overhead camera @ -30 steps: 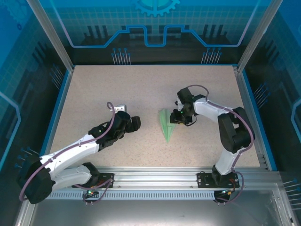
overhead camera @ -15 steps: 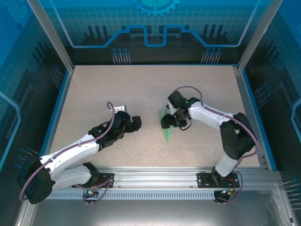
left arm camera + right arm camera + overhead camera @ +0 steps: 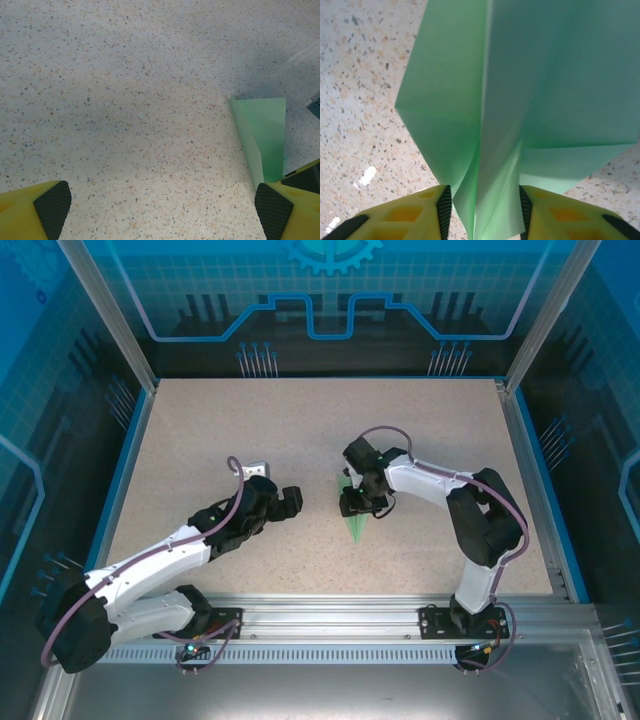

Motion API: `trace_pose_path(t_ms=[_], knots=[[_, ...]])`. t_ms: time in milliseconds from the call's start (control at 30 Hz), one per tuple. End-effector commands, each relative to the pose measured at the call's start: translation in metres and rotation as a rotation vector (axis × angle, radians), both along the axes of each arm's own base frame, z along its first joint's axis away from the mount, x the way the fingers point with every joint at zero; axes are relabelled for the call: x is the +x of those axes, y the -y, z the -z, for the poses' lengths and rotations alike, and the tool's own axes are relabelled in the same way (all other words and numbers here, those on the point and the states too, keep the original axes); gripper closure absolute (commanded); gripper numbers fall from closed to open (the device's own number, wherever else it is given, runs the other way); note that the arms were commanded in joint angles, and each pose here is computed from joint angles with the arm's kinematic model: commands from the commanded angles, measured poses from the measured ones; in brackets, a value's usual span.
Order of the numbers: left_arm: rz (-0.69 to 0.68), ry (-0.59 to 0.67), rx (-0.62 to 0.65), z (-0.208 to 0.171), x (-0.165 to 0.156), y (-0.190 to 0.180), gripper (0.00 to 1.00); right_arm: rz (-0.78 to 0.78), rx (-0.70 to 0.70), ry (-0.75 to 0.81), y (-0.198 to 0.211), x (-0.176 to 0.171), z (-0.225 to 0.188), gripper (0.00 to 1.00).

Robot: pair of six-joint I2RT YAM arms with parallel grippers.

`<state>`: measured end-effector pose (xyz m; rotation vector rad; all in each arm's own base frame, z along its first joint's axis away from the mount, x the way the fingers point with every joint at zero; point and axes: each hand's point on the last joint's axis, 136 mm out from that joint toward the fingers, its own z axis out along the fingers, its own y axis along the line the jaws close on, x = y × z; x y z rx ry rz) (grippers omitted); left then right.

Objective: Fold a paper plane with a square sheet of paper (fold left side to right side)
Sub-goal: Turn over the paper plane at the center of the table.

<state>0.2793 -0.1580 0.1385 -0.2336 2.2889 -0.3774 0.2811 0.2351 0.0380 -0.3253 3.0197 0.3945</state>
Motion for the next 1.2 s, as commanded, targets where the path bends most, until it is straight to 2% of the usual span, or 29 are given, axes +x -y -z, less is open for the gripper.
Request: trace_pose_path(t_ms=[0, 167, 267, 367, 500, 600, 867, 1167], knots=[[-0.007, -0.005, -0.009, 0.003, -0.001, -0.002, 0.02, -0.007, -0.043, -0.014, -0.001, -0.002, 0.004, 0.64], [0.002, -0.004, -0.01, 0.002, -0.002, -0.001, 0.02, -0.002, -0.051, -0.028, -0.003, -0.001, 0.013, 0.68], [0.022, -0.003, -0.012, 0.001, -0.002, 0.002, 0.02, 0.005, -0.045, -0.039, -0.005, 0.001, 0.016, 0.75], [0.087, 0.01, -0.03, -0.005, -0.002, 0.013, 0.01, 0.028, -0.042, -0.031, -0.004, 0.008, 0.011, 0.85], [0.194, 0.029, -0.058, -0.013, -0.004, 0.031, 0.01, 0.067, -0.036, -0.004, 0.003, 0.033, -0.006, 0.89], [0.249, 0.035, -0.073, -0.016, -0.006, 0.04, 0.02, 0.093, -0.07, 0.003, 0.008, 0.056, -0.011, 0.89], [0.287, 0.009, -0.073, -0.014, -0.007, 0.048, 0.01, 0.23, -0.144, 0.039, 0.011, 0.12, -0.01, 0.89], [0.297, -0.005, -0.057, -0.01, -0.007, 0.049, 0.01, 0.237, -0.179, 0.004, 0.006, 0.132, 0.007, 0.87]])
